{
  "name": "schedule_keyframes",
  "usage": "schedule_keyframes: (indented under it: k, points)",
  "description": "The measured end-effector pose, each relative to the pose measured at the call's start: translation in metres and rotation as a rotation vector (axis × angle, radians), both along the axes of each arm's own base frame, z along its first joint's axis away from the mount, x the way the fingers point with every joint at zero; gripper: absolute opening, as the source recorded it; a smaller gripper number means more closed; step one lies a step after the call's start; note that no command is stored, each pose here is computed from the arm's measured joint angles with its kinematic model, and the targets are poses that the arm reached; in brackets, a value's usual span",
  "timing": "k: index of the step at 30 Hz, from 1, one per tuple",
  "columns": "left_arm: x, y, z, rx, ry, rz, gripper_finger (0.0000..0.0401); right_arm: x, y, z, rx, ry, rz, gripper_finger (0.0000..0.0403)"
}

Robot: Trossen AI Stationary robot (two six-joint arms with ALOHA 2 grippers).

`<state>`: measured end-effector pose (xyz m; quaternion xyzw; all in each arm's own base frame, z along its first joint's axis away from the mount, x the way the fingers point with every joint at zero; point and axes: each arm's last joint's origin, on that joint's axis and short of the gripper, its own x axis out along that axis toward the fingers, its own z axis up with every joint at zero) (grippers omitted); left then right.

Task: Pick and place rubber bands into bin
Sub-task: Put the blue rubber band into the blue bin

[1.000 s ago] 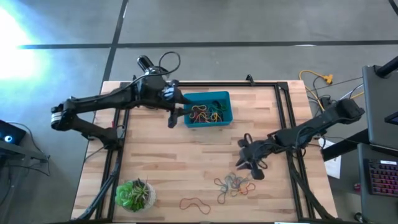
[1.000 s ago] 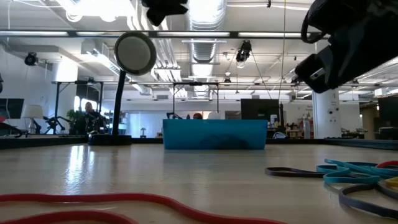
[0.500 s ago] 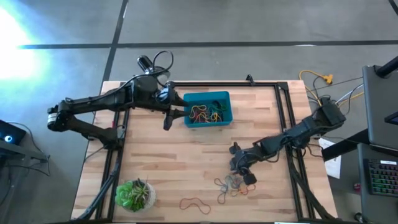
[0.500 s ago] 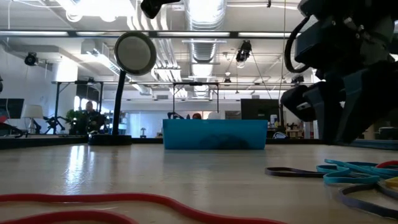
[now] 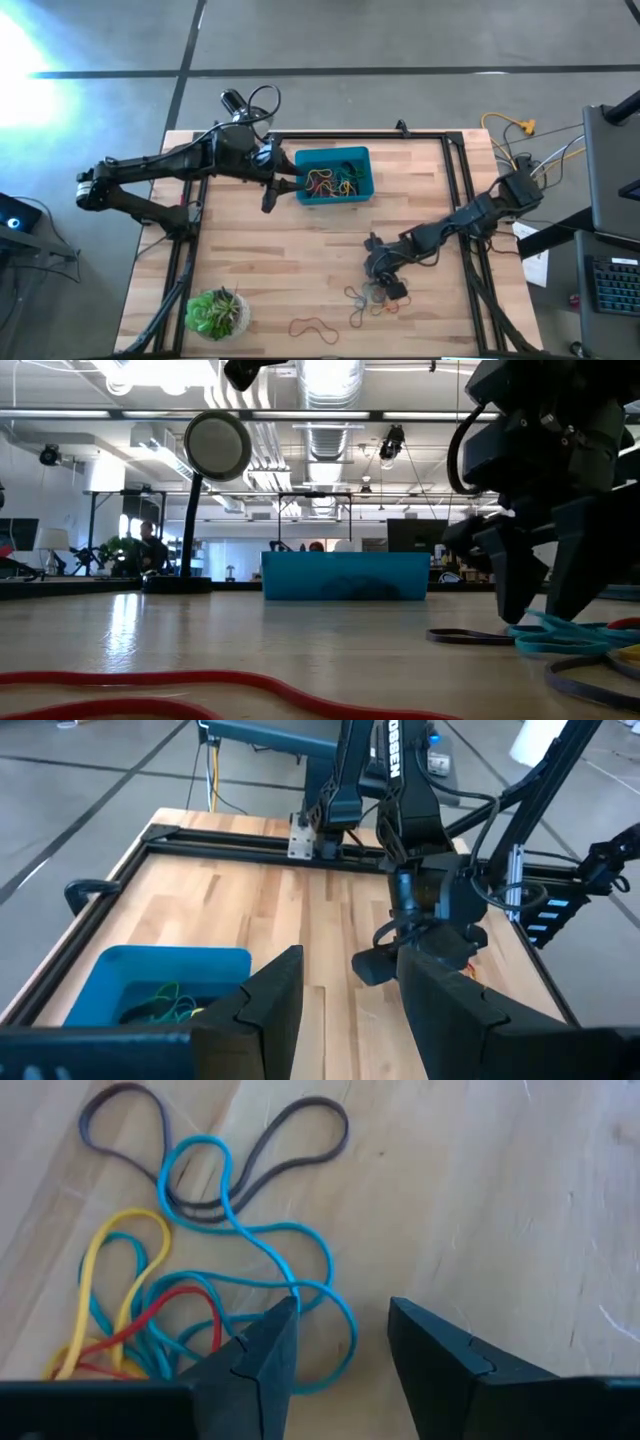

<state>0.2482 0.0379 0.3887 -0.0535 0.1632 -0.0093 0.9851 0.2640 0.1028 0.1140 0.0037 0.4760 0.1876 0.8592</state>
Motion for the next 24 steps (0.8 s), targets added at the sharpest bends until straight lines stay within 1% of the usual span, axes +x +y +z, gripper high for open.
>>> schedule_keyframes:
  k: [7, 11, 17, 21, 24]
  points:
    - [-0.0003, -0.0017, -0.0019, -0.008, 0.019, -0.005, 0.0148, 0.0074, 0.0026, -0.0030, -0.006, 0.000, -0.004, 0.0147]
    - [-0.0002, -0.0033, -0.0026, -0.024, 0.026, -0.006, 0.0148, 0.0090, 0.0032, -0.0046, -0.007, 0.002, -0.005, 0.0134]
    - [0.0001, -0.0034, -0.0048, -0.031, 0.034, -0.004, 0.0148, 0.0084, 0.0027, -0.0053, -0.013, 0.010, -0.010, 0.0090]
    - [0.0002, -0.0034, -0.0060, -0.033, 0.037, -0.004, 0.0148, 0.0075, 0.0025, -0.0060, -0.013, 0.022, -0.014, 0.0052]
    - [0.0003, -0.0033, -0.0070, -0.033, 0.040, -0.004, 0.0148, 0.0072, 0.0024, -0.0062, 0.003, 0.036, -0.041, 0.0021]
